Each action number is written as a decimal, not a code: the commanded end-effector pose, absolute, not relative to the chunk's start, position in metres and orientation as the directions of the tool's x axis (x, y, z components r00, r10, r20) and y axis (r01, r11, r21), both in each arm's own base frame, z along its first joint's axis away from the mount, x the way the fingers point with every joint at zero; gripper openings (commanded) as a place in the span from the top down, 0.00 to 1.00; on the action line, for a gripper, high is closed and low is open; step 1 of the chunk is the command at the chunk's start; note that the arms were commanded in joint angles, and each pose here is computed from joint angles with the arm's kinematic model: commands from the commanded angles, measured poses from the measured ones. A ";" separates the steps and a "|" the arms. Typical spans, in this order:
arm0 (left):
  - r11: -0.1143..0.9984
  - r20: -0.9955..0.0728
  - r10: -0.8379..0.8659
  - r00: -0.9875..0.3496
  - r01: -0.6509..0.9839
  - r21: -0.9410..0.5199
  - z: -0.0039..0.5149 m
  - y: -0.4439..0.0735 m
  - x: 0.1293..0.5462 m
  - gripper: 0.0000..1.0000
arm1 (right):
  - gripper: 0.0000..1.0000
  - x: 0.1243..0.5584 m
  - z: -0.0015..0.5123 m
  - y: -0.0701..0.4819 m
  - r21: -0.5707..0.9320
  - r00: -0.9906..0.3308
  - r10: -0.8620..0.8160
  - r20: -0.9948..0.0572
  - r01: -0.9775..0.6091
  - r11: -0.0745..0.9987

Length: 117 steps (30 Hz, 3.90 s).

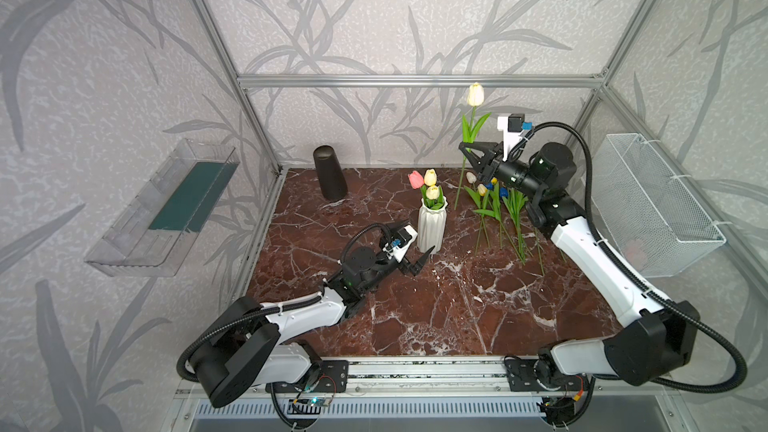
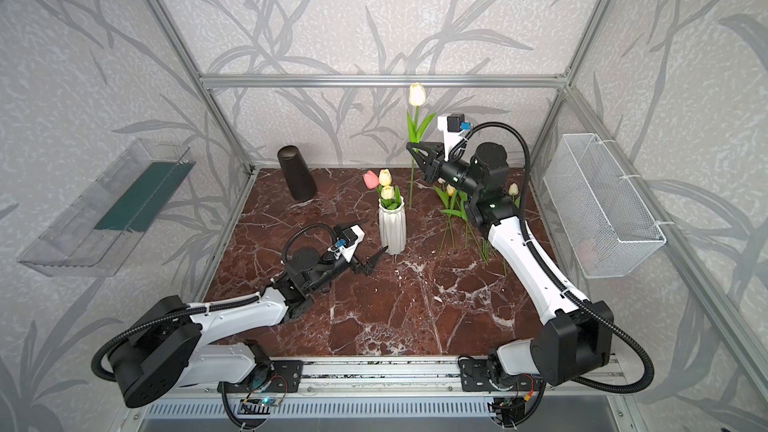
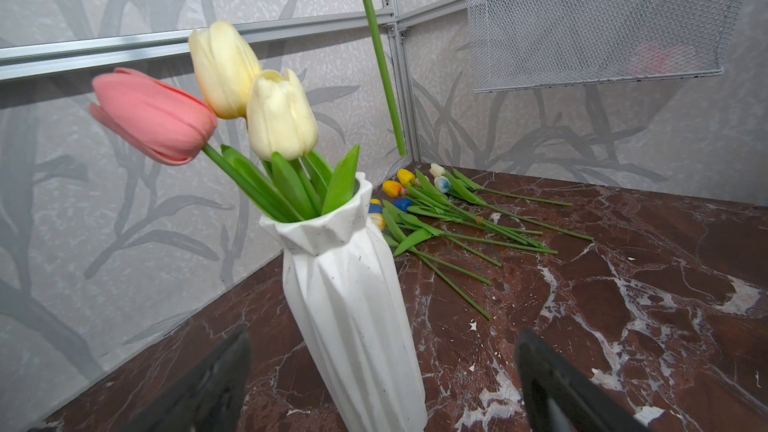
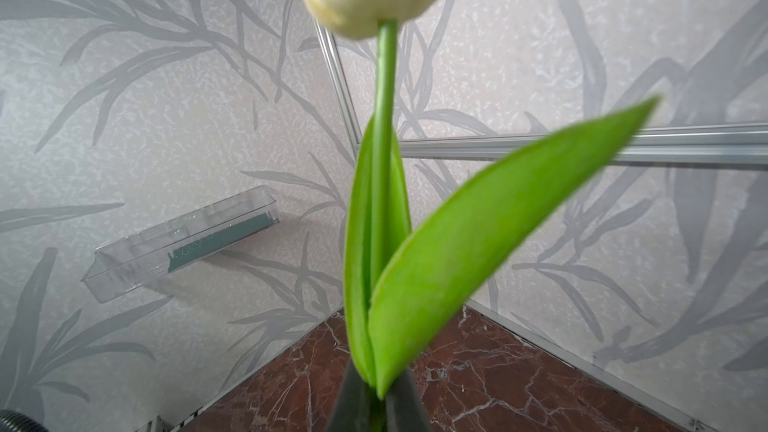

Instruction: Arrange the flowers into the vase

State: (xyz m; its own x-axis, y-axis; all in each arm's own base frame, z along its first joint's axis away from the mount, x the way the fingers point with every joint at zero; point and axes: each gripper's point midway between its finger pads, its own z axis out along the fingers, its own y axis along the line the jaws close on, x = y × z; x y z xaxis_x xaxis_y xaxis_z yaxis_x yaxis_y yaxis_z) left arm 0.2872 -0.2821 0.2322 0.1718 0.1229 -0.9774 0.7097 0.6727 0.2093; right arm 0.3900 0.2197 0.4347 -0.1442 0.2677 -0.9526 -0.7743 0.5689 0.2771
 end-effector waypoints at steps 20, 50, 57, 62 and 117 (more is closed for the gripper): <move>0.676 -0.970 0.131 0.206 0.697 0.240 0.241 -0.292 0.299 0.01 | 1.00 0.410 0.461 0.229 0.238 -0.037 0.347 -0.937 -0.795 0.558; 0.681 -0.968 0.142 0.206 0.690 0.246 0.232 -0.288 0.297 0.01 | 1.00 0.409 0.439 0.262 0.211 -0.057 0.286 -0.957 -0.811 0.545; 0.679 -0.970 0.143 0.196 0.693 0.240 0.227 -0.289 0.298 0.01 | 1.00 0.404 0.425 0.254 0.178 -0.035 0.245 -0.969 -0.789 0.589; 0.679 -0.970 0.134 0.203 0.695 0.239 0.229 -0.292 0.299 0.01 | 1.00 0.401 0.416 0.256 0.163 -0.022 0.244 -0.970 -0.802 0.575; 0.675 -0.968 0.147 0.203 0.695 0.248 0.226 -0.293 0.301 0.01 | 1.00 0.388 0.333 0.276 0.026 0.061 0.171 -0.983 -0.885 0.465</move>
State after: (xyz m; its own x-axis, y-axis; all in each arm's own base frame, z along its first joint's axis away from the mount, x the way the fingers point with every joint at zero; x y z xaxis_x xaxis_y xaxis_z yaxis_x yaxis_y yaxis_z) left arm 0.3009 -0.2913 0.2188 0.1687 0.1608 -0.9725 0.6999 0.6751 0.2331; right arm 0.3930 0.2749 0.3389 0.0151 0.1919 -0.9813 -0.8713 0.4839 0.0812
